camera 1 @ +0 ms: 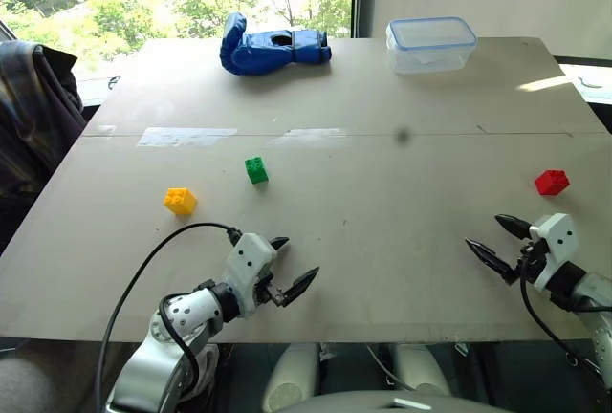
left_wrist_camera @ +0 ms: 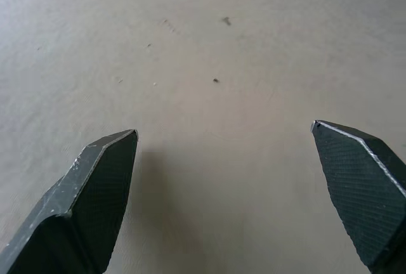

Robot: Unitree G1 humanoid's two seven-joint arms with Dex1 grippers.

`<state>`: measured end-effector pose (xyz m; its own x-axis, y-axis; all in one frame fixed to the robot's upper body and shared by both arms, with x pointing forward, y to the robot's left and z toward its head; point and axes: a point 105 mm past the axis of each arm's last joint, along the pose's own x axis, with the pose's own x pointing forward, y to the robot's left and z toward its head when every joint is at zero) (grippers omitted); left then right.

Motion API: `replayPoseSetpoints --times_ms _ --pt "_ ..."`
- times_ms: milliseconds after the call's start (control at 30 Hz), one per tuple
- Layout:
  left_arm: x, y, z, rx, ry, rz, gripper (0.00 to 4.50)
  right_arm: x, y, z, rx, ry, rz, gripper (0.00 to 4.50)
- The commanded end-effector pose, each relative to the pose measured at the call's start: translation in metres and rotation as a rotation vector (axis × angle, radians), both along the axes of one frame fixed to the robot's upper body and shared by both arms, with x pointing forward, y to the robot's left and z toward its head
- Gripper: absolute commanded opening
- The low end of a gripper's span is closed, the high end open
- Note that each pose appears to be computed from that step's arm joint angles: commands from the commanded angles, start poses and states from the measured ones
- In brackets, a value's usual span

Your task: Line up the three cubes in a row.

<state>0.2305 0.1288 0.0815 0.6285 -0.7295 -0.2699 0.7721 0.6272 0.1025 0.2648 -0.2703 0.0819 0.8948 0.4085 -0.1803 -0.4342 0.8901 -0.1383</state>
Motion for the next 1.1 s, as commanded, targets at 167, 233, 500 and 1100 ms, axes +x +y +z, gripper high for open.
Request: replayPoseSetpoints --times_ms 167,233,500,1100 --pt "0.004 -0.021 0.074 -0.056 -0.073 -0.276 4.49 0.021 -0.068 0.03 0.036 -0.111 -0.311 4.21" --pt "0.005 -0.026 0.09 -0.064 -0.087 -0.339 4.49 0.03 -0.079 0.035 0.038 -0.122 -0.367 4.21" --pt "0.005 -0.044 0.122 -0.067 -0.106 -0.452 4.49 0.062 -0.092 0.048 0.125 -0.146 -0.443 4.21" --pt "0.008 -0.046 0.126 -0.047 -0.127 -0.443 4.5 0.079 -0.086 0.036 0.162 -0.134 -0.458 1.27"
